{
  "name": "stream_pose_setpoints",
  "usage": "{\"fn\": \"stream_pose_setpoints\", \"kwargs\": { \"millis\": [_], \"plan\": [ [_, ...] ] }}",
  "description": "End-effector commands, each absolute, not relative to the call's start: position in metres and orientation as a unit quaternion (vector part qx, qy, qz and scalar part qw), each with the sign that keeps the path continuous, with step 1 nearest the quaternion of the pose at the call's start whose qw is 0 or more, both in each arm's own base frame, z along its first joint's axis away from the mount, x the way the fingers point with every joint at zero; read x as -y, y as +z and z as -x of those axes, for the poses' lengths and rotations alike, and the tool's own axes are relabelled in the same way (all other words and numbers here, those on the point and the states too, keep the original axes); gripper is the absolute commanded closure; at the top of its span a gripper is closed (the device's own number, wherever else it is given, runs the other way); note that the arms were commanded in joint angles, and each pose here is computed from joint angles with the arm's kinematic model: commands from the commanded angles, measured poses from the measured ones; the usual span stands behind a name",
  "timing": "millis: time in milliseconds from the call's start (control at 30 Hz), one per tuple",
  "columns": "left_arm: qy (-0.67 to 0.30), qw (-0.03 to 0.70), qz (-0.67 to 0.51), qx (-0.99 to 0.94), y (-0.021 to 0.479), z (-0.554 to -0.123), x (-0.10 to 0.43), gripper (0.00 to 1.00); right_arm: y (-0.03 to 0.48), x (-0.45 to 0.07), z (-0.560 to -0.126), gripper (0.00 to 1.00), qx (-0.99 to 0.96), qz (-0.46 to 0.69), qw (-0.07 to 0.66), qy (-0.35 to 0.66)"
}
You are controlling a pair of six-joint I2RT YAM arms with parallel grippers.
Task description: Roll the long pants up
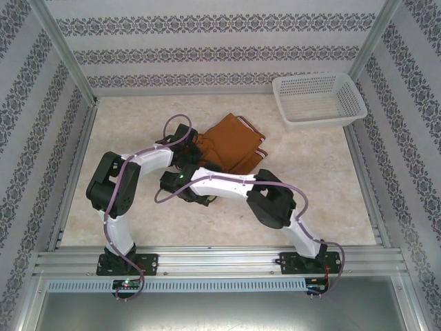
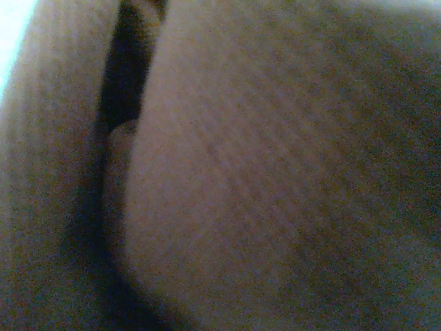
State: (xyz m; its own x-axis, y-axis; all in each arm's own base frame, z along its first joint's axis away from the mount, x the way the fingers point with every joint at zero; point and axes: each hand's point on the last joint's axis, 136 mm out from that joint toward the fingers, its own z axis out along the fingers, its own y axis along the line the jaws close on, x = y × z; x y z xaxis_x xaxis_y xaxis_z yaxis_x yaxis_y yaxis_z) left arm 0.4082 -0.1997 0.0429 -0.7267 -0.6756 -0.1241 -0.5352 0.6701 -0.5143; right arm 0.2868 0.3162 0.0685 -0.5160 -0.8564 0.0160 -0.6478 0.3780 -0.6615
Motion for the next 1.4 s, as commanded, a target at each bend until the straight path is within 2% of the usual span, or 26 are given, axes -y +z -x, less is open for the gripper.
{"fn": "stream_pose_setpoints", "kwargs": {
  "millis": [0, 67, 100, 133, 167, 200, 267, 333, 400, 433, 500, 533, 567, 767, 900, 1367],
  "plan": [
    [-0.198, 0.115, 0.342, -0.911, 0.029, -0.382, 0.193, 1.0, 0.082, -0.301, -0.321, 0.04, -0.785, 0.459, 0.202, -0.364],
    [-0.205, 0.115, 0.341, -0.91, 0.033, -0.381, 0.193, 1.0, 0.074, -0.293, -0.33, 0.14, -0.788, 0.46, 0.193, -0.36],
    [-0.207, 0.116, 0.341, -0.91, 0.035, -0.38, 0.194, 1.0, 0.071, -0.289, -0.334, 0.24, -0.79, 0.46, 0.188, -0.358],
    [-0.21, 0.114, 0.342, -0.909, 0.036, -0.379, 0.194, 1.0, 0.068, -0.285, -0.336, 0.38, -0.793, 0.461, 0.182, -0.353],
    [-0.214, 0.114, 0.342, -0.908, 0.038, -0.378, 0.195, 1.0, 0.065, -0.281, -0.338, 0.58, -0.798, 0.461, 0.176, -0.347],
    [-0.218, 0.116, 0.342, -0.907, 0.041, -0.377, 0.195, 1.0, 0.062, -0.277, -0.339, 0.71, -0.804, 0.461, 0.168, -0.335],
    [-0.223, 0.12, 0.344, -0.904, 0.047, -0.375, 0.194, 1.0, 0.057, -0.271, -0.339, 0.81, -0.82, 0.455, 0.153, -0.311],
    [-0.227, 0.128, 0.345, -0.902, 0.054, -0.374, 0.192, 1.0, 0.055, -0.267, -0.337, 0.86, -0.834, 0.448, 0.141, -0.29],
    [-0.233, 0.136, 0.349, -0.897, 0.061, -0.375, 0.19, 1.0, 0.055, -0.267, -0.332, 0.98, -0.848, 0.442, 0.132, -0.262],
    [-0.234, 0.139, 0.353, -0.895, 0.065, -0.377, 0.188, 0.9, 0.055, -0.267, -0.33, 1.0, -0.852, 0.44, 0.131, -0.251],
    [-0.232, 0.149, 0.361, -0.891, 0.075, -0.383, 0.182, 0.32, 0.058, -0.27, -0.324, 1.0, -0.862, 0.433, 0.132, -0.227],
    [-0.231, 0.156, 0.365, -0.888, 0.079, -0.386, 0.178, 0.08, 0.059, -0.271, -0.321, 1.0, -0.866, 0.431, 0.132, -0.218],
    [-0.233, 0.164, 0.372, -0.883, 0.086, -0.392, 0.173, 0.0, 0.061, -0.272, -0.318, 1.0, -0.87, 0.428, 0.133, -0.206],
    [-0.249, 0.196, 0.414, -0.853, 0.124, -0.431, 0.133, 0.0, 0.075, -0.278, -0.302, 1.0, -0.895, 0.398, 0.15, -0.134],
    [-0.255, 0.209, 0.406, -0.852, 0.145, -0.446, 0.125, 0.0, 0.087, -0.286, -0.294, 1.0, -0.911, 0.379, 0.148, -0.071],
    [-0.29, 0.205, 0.414, -0.838, 0.144, -0.407, 0.133, 0.0, 0.127, -0.333, -0.293, 1.0, -0.929, 0.227, 0.055, 0.287]
  ]
}}
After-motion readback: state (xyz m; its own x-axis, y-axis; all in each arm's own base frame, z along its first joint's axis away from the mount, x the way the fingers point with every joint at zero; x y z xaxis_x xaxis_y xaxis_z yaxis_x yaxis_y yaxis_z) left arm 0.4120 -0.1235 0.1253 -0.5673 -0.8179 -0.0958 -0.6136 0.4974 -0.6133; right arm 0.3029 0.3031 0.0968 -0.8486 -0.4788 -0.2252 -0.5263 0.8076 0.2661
